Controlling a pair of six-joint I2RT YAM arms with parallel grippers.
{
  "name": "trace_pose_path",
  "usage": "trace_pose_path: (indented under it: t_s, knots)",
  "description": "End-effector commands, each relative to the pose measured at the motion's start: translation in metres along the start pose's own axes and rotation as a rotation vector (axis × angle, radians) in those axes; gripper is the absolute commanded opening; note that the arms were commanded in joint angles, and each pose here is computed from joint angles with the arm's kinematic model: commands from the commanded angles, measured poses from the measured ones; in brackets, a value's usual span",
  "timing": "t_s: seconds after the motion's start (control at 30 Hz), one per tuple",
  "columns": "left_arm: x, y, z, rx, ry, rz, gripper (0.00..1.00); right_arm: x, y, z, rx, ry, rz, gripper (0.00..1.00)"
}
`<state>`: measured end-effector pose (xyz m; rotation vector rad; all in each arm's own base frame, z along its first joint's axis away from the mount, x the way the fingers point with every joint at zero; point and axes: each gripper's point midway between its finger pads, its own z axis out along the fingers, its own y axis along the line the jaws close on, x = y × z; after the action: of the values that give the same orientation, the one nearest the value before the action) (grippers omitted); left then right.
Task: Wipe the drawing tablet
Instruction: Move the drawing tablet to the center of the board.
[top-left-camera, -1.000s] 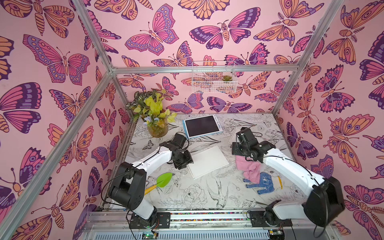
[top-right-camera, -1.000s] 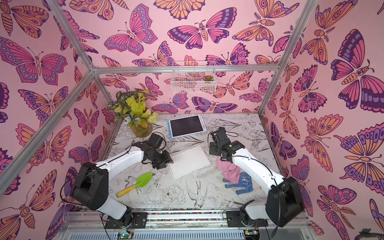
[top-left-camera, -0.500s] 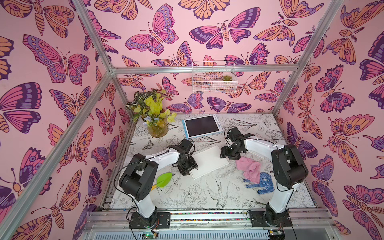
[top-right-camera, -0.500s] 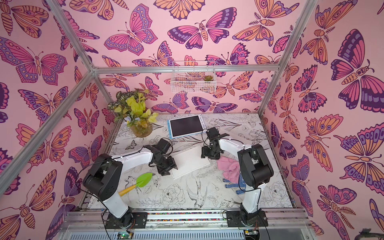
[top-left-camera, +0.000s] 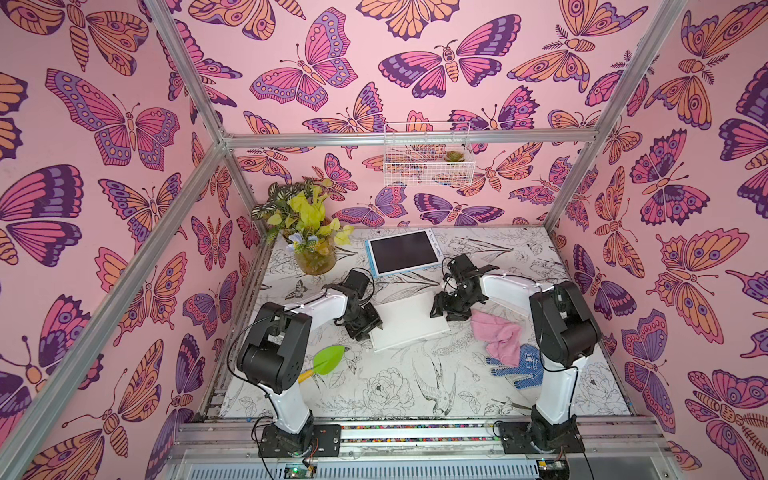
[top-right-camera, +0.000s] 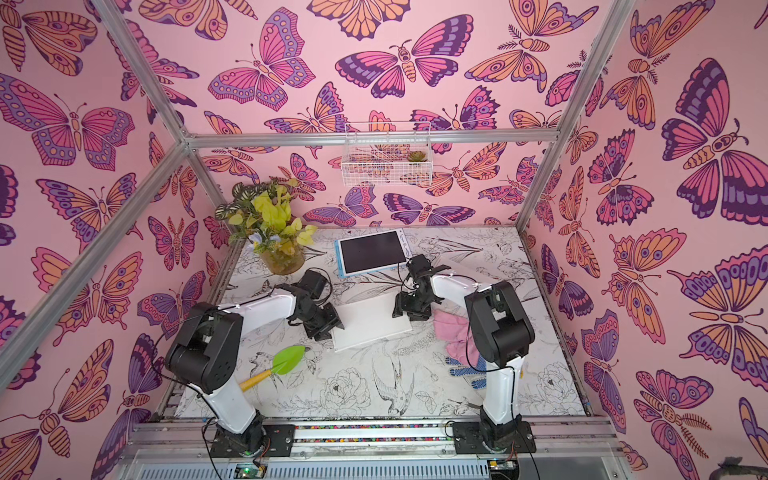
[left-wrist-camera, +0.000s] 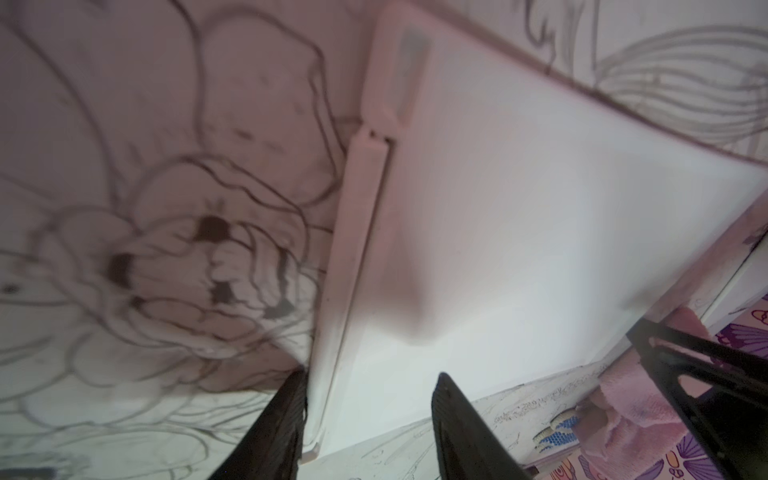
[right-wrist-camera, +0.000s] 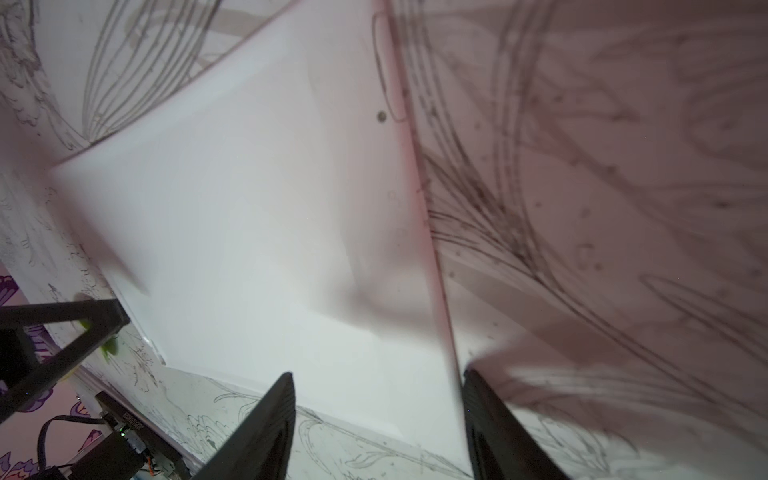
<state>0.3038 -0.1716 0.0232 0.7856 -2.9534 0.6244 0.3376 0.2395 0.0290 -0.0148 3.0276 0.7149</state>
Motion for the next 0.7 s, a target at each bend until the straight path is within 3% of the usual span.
trace_pose_path:
  t_s: [0.0, 0.47, 0.67]
  knots:
    - [-0.021, 0.043, 0.006, -0.126, -0.026, -0.013, 0.51, 0.009, 0.046, 0.029, -0.105, 0.056, -0.011, 0.64]
    - [-0.102, 0.148, -0.052, -0.239, -0.15, -0.157, 0.53, 0.002, 0.2, 0.12, -0.313, 0.09, -0.055, 0.62]
    - [-0.127, 0.159, -0.075, -0.257, -0.204, -0.139, 0.58, -0.006, 0.238, 0.127, -0.395, 0.074, -0.067, 0.62]
